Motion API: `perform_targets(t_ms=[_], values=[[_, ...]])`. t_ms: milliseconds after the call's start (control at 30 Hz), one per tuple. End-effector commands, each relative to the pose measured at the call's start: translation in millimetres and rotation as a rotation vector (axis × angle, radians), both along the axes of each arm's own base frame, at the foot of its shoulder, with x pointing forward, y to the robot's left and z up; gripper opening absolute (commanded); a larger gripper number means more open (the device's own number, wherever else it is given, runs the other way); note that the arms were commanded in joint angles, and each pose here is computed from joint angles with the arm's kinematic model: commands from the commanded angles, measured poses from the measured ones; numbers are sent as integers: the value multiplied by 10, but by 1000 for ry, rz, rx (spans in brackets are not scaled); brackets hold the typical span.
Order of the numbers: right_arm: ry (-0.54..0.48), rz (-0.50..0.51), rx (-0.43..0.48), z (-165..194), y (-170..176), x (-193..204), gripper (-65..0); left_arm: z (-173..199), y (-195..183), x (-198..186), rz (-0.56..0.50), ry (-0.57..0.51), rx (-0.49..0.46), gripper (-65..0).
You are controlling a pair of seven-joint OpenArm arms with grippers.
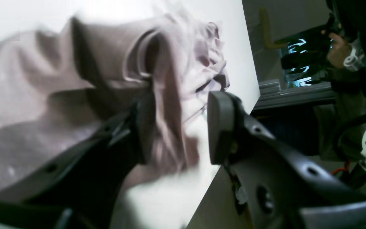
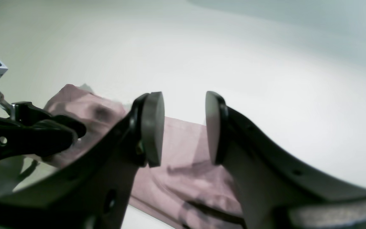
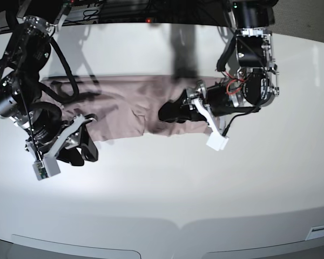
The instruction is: Fold the T-shirt properly
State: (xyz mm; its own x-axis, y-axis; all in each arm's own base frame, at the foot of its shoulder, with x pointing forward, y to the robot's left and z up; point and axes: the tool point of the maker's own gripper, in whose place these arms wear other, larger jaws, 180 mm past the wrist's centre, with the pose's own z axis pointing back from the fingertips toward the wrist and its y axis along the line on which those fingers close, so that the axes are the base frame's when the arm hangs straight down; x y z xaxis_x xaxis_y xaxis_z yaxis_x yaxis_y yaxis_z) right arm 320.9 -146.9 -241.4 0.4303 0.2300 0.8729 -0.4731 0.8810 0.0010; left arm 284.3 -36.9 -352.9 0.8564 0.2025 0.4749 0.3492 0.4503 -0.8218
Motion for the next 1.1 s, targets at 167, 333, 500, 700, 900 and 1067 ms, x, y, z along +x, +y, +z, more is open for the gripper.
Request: perform_targets(t_ms=[167, 333, 500, 700, 900, 1067], values=[[-71, 15, 14, 184, 25, 53, -425, 222, 18, 199, 62, -79, -50, -385], [-77, -41, -65, 139, -122, 100, -425, 314, 17, 279, 54, -139, -45, -388], [-89, -157, -153, 102, -407, 180, -424, 430, -103, 313, -69, -277, 79, -435], [8, -337, -152, -174, -1039, 173, -365, 428, -382, 359, -197, -408, 287, -435], [113, -460, -80, -317, -1718, 9, -255, 316, -596, 339, -301, -532, 470, -435], [258, -533, -30, -601, -2136, -179, -256, 283, -657, 320, -337, -566, 521, -435]])
